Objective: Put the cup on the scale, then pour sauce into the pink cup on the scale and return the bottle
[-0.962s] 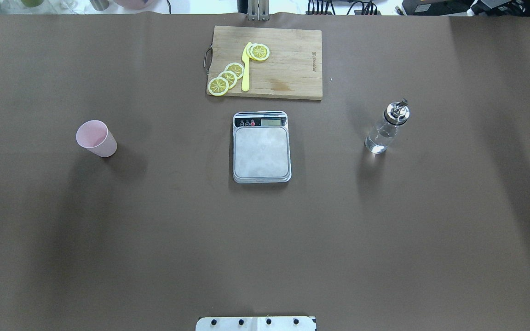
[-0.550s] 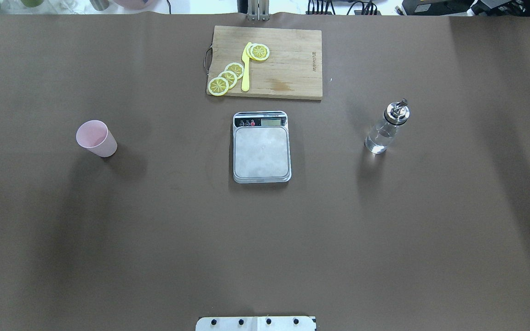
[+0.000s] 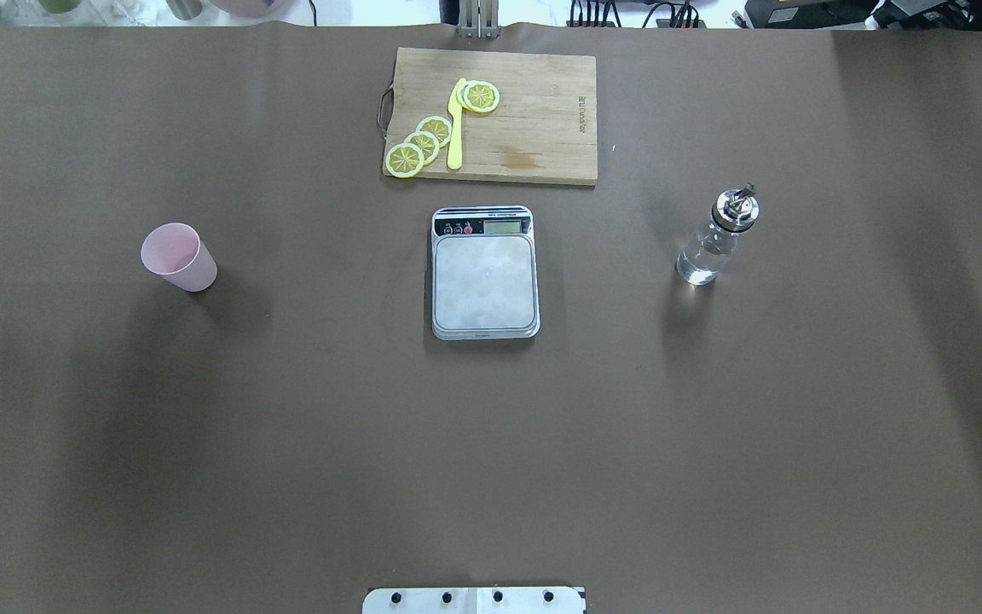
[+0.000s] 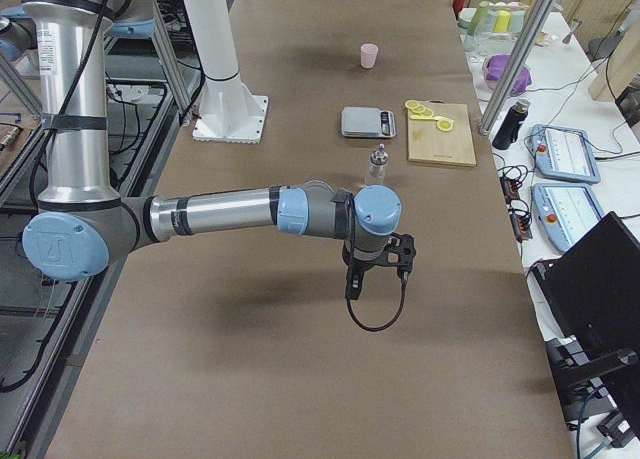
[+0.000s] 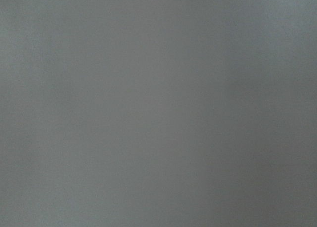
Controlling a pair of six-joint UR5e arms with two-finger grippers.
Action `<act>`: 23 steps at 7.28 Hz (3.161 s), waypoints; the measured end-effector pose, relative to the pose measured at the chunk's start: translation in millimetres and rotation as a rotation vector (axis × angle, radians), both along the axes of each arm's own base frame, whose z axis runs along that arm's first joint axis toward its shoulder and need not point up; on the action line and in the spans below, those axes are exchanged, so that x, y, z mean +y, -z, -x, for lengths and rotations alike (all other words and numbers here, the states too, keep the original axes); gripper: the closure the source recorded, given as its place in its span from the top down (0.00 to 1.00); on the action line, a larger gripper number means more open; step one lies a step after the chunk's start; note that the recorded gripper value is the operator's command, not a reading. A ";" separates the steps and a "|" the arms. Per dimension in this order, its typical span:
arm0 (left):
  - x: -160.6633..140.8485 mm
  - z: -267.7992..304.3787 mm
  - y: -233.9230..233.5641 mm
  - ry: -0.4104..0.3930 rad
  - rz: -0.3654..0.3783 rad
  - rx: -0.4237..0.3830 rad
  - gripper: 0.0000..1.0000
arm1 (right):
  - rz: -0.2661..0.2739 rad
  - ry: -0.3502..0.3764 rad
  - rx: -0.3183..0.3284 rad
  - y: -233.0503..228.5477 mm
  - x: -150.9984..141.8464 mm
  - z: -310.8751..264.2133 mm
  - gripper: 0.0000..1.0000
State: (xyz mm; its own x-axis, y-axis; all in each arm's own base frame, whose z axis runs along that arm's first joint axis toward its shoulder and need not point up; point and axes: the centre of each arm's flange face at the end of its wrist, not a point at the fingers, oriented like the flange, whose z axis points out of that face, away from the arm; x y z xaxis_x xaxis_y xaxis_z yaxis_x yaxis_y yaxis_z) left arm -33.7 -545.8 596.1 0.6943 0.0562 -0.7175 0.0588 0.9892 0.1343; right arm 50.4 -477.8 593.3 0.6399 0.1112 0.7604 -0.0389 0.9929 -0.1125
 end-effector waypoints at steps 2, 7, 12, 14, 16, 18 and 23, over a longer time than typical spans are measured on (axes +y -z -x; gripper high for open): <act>-9.1 -4.9 24.8 0.004 -0.038 0.004 0.98 | -0.006 0.000 0.000 2.9 -2.5 0.3 1.00; -21.8 -192.5 152.8 0.091 0.072 0.025 0.98 | -0.019 0.001 0.000 9.4 -7.7 0.6 1.00; -12.1 -292.8 206.7 0.099 0.160 0.080 0.89 | -0.018 0.002 0.000 8.8 -7.9 1.1 1.00; -9.8 -295.6 200.7 0.094 0.168 0.073 0.87 | -0.017 0.002 0.000 8.2 -7.5 1.1 1.00; -12.2 -299.5 184.9 0.100 0.172 0.043 0.86 | -0.015 0.002 0.000 6.9 -7.3 1.1 1.00; -15.3 -312.7 163.9 0.093 0.168 0.031 0.86 | -0.014 0.004 0.000 6.2 -7.3 1.6 1.00; 3.1 -326.7 138.7 0.061 0.159 0.045 0.70 | -0.010 0.006 0.000 3.9 -6.9 2.5 1.00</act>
